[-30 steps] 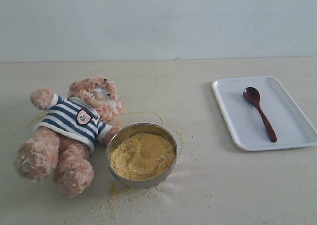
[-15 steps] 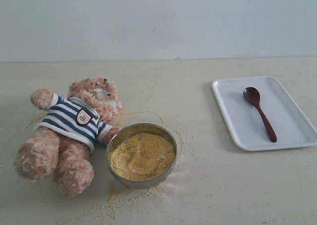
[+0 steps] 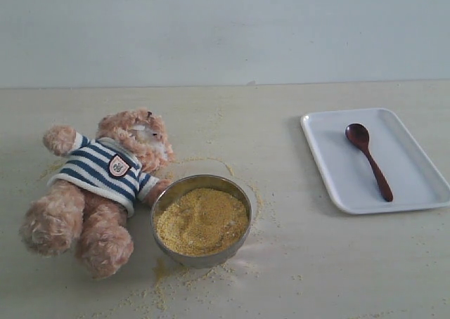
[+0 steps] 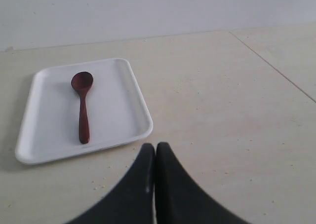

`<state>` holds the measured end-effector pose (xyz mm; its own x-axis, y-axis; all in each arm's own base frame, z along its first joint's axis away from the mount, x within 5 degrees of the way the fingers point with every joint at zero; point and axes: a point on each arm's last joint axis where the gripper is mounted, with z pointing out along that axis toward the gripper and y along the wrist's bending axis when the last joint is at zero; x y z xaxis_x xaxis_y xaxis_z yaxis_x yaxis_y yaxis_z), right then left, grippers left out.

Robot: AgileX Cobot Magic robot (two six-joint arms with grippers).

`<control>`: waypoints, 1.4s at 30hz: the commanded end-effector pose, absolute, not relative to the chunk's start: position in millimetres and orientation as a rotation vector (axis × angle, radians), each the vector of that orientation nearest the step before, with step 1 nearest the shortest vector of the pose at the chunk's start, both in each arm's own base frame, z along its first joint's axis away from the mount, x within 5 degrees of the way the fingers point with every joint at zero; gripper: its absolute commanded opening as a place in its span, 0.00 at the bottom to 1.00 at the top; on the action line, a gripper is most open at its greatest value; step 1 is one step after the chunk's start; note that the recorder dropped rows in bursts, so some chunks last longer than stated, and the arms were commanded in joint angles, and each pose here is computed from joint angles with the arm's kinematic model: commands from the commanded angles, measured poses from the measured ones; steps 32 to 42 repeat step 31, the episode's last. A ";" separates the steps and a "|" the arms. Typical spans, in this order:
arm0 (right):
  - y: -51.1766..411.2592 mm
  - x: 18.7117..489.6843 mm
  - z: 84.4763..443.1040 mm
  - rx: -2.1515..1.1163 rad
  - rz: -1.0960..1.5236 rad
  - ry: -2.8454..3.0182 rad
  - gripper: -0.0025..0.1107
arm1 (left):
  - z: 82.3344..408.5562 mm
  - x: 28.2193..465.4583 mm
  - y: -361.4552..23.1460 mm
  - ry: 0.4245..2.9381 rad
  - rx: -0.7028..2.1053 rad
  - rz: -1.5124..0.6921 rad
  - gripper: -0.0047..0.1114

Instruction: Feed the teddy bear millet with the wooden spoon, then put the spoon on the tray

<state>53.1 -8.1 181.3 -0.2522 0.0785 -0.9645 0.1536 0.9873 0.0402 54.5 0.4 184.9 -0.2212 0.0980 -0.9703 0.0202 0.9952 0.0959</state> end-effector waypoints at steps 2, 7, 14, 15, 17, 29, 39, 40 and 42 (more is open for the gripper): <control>-8.0 53.0 182.6 0.159 -0.077 1.816 0.02 | 185.8 54.3 0.1 1.786 0.044 0.031 0.08; -8.0 53.0 182.5 0.159 -0.077 1.818 0.02 | 185.8 54.3 0.1 1.786 0.044 0.031 0.08; -8.0 53.0 182.5 0.159 -0.077 1.818 0.02 | 186.1 54.4 0.1 1.783 0.046 0.032 0.08; -8.0 53.0 182.5 0.159 -0.077 1.818 0.02 | 186.1 54.4 0.1 1.783 0.046 0.032 0.08; -8.0 53.0 182.5 0.159 -0.077 1.818 0.02 | 186.7 54.5 0.1 1.776 0.046 0.032 0.08; -8.0 53.0 182.5 0.159 -0.077 1.818 0.02 | 186.8 54.6 0.1 1.775 0.046 0.032 0.08; -8.0 53.0 182.5 0.159 -0.077 1.818 0.02 | 186.8 54.6 0.1 1.775 0.049 0.035 0.08; -8.0 53.0 182.5 0.159 -0.077 1.818 0.02 | 186.8 54.6 0.1 1.775 0.049 0.035 0.08; -8.0 53.0 182.5 0.159 -0.077 1.818 0.02 | 186.8 54.6 0.1 1.775 0.049 0.035 0.08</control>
